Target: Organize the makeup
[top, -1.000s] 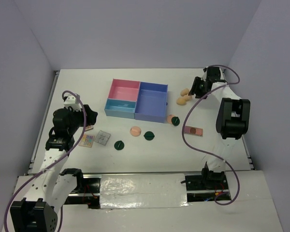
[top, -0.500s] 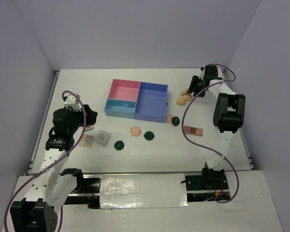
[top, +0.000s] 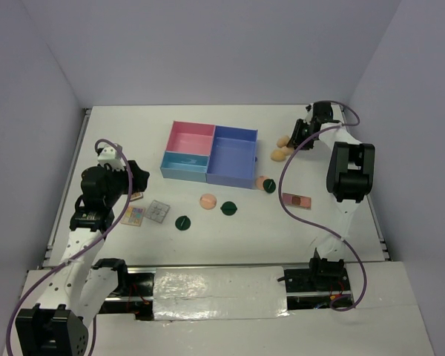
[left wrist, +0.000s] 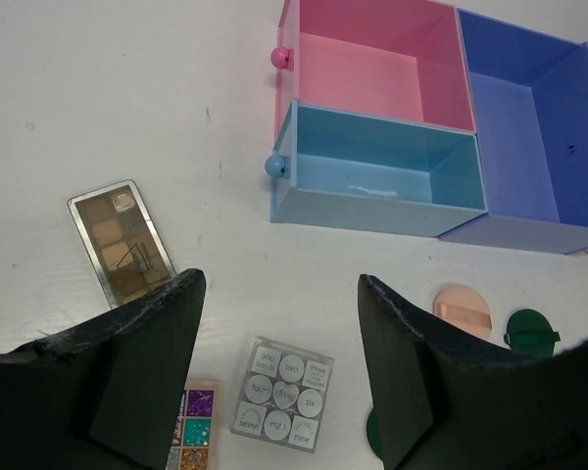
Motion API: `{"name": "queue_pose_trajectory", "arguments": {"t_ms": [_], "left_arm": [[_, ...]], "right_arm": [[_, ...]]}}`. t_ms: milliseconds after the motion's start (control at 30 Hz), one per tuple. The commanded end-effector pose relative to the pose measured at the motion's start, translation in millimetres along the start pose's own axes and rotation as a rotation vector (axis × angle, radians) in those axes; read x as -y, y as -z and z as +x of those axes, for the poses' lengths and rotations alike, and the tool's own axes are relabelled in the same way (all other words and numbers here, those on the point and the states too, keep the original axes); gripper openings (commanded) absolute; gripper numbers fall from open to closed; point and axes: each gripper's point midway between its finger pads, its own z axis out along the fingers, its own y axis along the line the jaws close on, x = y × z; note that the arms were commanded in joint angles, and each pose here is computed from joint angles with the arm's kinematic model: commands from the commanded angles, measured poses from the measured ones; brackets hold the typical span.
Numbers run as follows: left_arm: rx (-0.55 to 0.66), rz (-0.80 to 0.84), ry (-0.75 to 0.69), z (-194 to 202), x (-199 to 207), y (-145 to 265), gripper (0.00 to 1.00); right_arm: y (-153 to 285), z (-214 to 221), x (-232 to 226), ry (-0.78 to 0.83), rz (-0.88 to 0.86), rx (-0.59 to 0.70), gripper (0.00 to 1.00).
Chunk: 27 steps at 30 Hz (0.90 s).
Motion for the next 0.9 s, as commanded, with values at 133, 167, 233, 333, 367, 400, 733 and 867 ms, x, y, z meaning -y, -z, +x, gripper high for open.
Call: {"name": "queue_pose_trajectory", "arguments": {"t_ms": [133, 167, 233, 333, 367, 400, 733, 867], "left_arm": [[0.070, 0.008, -0.018, -24.4, 4.2, 2.7, 0.76], [0.072, 0.007, -0.019, -24.5, 3.8, 3.2, 0.76], [0.070, 0.010, -0.019, -23.9, 4.4, 2.9, 0.76], [0.066, 0.014, -0.019, -23.0, 4.9, 2.4, 0.76], [0.064, 0.013, -0.019, -22.7, 4.8, 2.1, 0.76], [0.063, 0.012, -0.019, -22.5, 4.1, 1.9, 0.76], [0.066, 0.033, -0.019, -23.1, 8.2, 2.0, 0.76], [0.065, 0.037, -0.017, -23.2, 9.1, 2.2, 0.76]], "right_arm": [[20.4, -6.6, 0.9, -0.017, -0.022, 0.034, 0.27], [23.3, -1.9, 6.1, -0.035, -0.025, 0.032, 0.23], [36.6, -7.1, 1.6, -0.031, -0.051, 0.055, 0.18], [50.5, -7.0, 1.1, -0.004, -0.065, 0.074, 0.09], [62.7, -10.1, -3.3, 0.018, -0.069, 0.098, 0.08], [69.8, -12.3, -5.7, 0.036, -0.071, 0.116, 0.08], [145.1, -27.8, -99.2, 0.462, -0.316, 0.304, 0.07], [150.8, 11.9, -199.8, 0.768, -0.516, 0.295, 0.07]]}}
